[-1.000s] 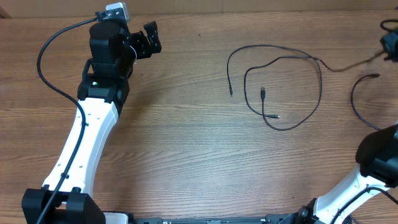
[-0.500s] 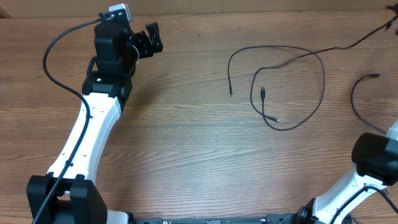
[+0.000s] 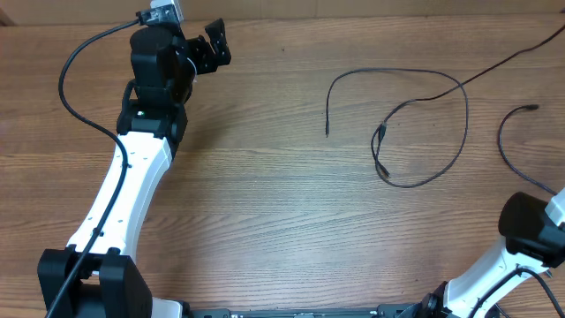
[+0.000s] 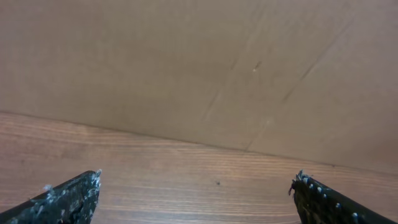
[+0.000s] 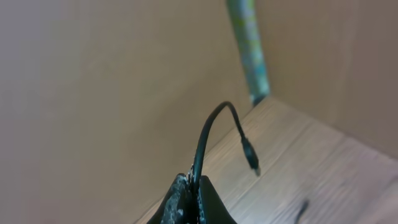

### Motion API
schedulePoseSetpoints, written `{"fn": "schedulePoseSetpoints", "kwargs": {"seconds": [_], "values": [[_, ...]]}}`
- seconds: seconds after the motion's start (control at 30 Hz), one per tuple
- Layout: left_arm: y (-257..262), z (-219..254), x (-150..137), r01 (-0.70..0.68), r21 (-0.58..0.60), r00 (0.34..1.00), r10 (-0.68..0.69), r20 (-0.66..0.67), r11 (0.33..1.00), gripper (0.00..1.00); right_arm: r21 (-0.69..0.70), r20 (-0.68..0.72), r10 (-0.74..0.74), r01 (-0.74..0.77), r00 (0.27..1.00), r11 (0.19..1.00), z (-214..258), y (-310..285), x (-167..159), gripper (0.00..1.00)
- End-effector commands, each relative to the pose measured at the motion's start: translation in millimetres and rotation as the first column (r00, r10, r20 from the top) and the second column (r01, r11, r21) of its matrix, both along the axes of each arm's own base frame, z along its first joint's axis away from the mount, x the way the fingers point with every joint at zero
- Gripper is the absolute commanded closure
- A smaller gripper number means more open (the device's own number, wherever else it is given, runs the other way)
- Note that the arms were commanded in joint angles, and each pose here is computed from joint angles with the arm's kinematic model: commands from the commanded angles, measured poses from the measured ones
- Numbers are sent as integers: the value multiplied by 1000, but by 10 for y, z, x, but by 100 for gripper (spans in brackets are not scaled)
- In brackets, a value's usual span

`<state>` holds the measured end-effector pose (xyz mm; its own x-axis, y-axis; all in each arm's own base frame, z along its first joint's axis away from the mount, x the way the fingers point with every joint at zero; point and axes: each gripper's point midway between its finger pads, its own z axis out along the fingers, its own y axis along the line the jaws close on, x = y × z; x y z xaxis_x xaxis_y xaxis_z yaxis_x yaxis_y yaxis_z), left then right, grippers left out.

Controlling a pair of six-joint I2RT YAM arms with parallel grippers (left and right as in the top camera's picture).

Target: Untangle cables

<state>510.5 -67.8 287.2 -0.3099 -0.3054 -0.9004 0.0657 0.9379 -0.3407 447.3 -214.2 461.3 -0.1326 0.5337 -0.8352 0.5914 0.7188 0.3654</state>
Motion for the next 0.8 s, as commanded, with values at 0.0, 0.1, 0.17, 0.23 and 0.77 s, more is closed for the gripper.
{"fn": "schedulePoseSetpoints", "kwargs": {"seconds": [0.0,0.1,0.17,0.23,0.77], "values": [[-39,82,12,18,-25,1000,-17,24,1000,0,-105,-14,-90,88,996,991,135,-150,-147,96],[-55,120,18,27,-29,999,-26,39,999,0,-132,-34,-89,83,995,988,86,-209,-103,96],[-106,160,16,56,-37,997,-54,55,998,0,-139,-39,-96,90,995,986,56,-253,-73,96],[-152,196,12,83,-43,994,-80,68,996,0,-151,-56,-102,93,993,984,1,-296,-33,96],[-314,289,-24,171,-58,981,-165,102,983,1,-162,-207,-146,113,968,980,-647,-617,239,96]]}}
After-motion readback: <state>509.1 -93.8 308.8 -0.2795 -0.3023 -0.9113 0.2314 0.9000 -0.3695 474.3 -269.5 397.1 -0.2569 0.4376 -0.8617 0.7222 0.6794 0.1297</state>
